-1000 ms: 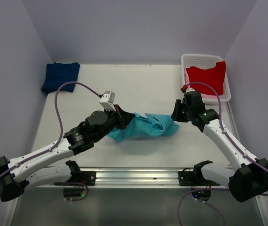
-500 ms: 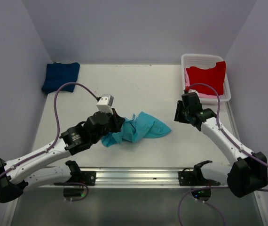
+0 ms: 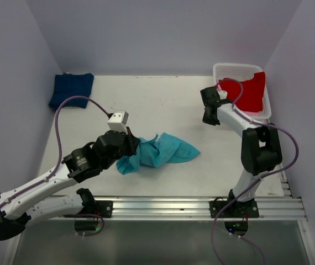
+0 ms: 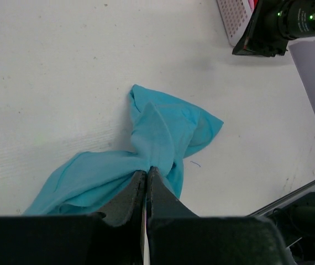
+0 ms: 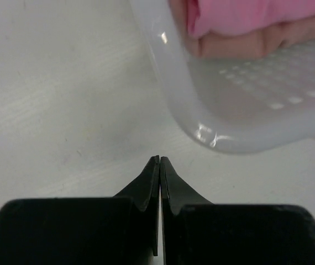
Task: Fold and stack the t-shirts
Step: Flatten the tshirt out
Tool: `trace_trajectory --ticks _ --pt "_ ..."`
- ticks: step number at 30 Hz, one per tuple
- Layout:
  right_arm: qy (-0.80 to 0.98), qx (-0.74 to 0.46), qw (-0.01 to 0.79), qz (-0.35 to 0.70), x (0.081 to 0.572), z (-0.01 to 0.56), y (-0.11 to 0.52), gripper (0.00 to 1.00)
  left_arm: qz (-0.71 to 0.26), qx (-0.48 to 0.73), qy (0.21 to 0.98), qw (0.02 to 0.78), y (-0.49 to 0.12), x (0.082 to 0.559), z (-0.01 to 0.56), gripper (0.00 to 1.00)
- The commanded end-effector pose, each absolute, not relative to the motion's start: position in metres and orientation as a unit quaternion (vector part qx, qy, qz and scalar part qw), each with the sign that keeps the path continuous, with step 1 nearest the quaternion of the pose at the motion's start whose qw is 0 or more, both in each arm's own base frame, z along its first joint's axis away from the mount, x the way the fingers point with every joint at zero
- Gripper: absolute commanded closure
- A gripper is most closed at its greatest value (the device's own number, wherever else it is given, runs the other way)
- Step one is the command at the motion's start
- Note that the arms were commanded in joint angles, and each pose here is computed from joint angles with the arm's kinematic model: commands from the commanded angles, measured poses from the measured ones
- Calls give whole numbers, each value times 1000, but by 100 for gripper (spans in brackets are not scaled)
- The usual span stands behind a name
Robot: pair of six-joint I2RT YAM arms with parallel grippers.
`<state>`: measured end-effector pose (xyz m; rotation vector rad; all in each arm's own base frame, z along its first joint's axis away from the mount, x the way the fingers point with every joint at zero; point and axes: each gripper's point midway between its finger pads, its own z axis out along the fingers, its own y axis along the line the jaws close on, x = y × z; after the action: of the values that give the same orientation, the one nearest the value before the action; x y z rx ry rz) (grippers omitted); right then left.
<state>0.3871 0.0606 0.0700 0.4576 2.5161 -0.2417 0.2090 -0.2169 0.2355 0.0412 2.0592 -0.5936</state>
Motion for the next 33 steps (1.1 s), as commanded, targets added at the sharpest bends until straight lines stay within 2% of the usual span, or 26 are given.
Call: trace_trajectory --ticks 1,5,7,12,16,17,18,19,20,21,22,24,27,29,33 --pt "914 222 311 -132 418 91 37 100 -236 7 832 502 -204 210 260 100" --pt "898 278 299 -165 436 93 5 100 -238 -4 829 506 -196 207 261 100" --pt "893 302 271 -193 431 83 -18 100 -242 -10 826 509 -193 206 262 100" --pt "862 363 264 -236 425 87 -60 100 -238 -12 826 511 -191 206 261 100" --pt "872 354 276 -194 433 84 -54 100 -231 -6 829 509 -192 207 257 100" --pt "886 331 276 -169 427 85 -46 100 -230 -4 830 508 -193 207 256 100" --pt "884 322 314 -125 443 90 -36 100 -228 -2 832 506 -194 208 254 100" --pt "900 293 319 -41 448 93 -6 100 -227 -2 833 505 -194 208 253 100" --pt "915 258 310 -3 437 81 10 100 -225 0 835 503 -194 207 252 100" --pt "904 232 354 58 448 106 30 100 -224 0 835 502 -194 207 251 100" --pt "913 166 340 150 440 111 75 100 -222 -1 836 501 -193 207 250 100" --pt "921 84 318 206 411 115 133 100 -218 -5 836 503 -190 207 249 100" --pt "930 -20 293 223 361 113 194 100 -207 -8 837 506 -186 208 248 100" --pt "928 -33 268 257 330 104 212 100 -204 -9 837 507 -184 209 248 100" --pt "911 -39 269 309 305 109 232 100 -201 -10 839 505 -184 209 244 100"
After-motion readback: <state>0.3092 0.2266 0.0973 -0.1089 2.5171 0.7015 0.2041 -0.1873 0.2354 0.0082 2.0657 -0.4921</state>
